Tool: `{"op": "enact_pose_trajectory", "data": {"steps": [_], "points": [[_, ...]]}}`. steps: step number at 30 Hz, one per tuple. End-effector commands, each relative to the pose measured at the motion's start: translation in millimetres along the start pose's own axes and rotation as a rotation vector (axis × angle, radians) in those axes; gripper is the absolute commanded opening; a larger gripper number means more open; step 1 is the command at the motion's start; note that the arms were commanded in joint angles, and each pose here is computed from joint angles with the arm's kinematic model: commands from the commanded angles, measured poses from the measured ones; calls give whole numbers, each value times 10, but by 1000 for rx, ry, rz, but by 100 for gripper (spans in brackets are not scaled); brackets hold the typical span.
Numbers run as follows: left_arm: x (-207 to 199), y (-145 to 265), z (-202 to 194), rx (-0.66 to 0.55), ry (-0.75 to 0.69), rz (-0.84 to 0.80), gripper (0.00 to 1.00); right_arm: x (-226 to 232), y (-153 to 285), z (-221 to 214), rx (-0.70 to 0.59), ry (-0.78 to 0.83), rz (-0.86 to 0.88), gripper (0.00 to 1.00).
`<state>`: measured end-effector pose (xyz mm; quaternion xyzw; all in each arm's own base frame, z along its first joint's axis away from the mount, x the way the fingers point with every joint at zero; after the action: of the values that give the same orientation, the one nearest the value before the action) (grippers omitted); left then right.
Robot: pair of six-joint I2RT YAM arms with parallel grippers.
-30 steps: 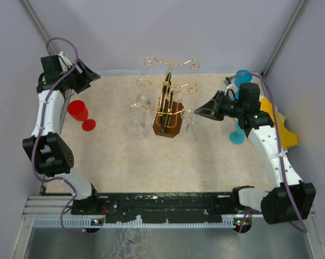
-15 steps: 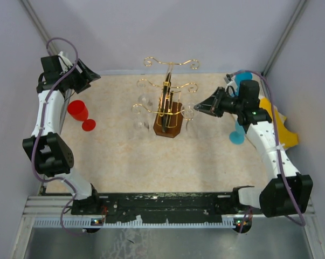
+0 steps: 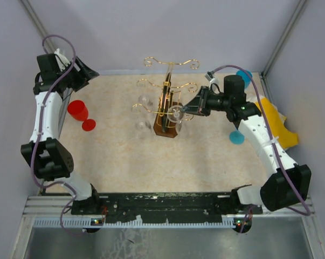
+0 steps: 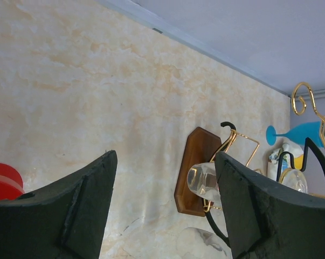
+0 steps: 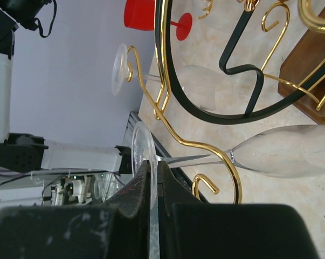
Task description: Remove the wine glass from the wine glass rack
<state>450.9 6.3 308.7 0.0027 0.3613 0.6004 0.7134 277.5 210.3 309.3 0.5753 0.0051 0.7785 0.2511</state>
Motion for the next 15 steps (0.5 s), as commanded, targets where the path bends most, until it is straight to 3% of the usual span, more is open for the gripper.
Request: {"op": "enact_pose_trajectory", "data": {"steps": [1,7,15], "points": [[-155,167,62,-32,-12,-28,79,472,191,-57,3,140,96,0],[-216,326,19,-33,-4,-21,80,599,261,-255,78,222,99,0],[-367,695,-320,50,26,-57,78,820,290,-587,195,387,67,0]]}}
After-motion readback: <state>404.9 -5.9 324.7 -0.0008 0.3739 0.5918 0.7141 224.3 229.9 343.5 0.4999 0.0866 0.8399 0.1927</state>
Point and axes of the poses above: each gripper's point midway between its finger pads, its own y axis back along the fingers, its own x axis along the line the jaws close on, z = x × y, the point moved 3 cm from there along y, back along the fingers, and after that the axes turned 7 degrees about -y, right-handed, at the moved point
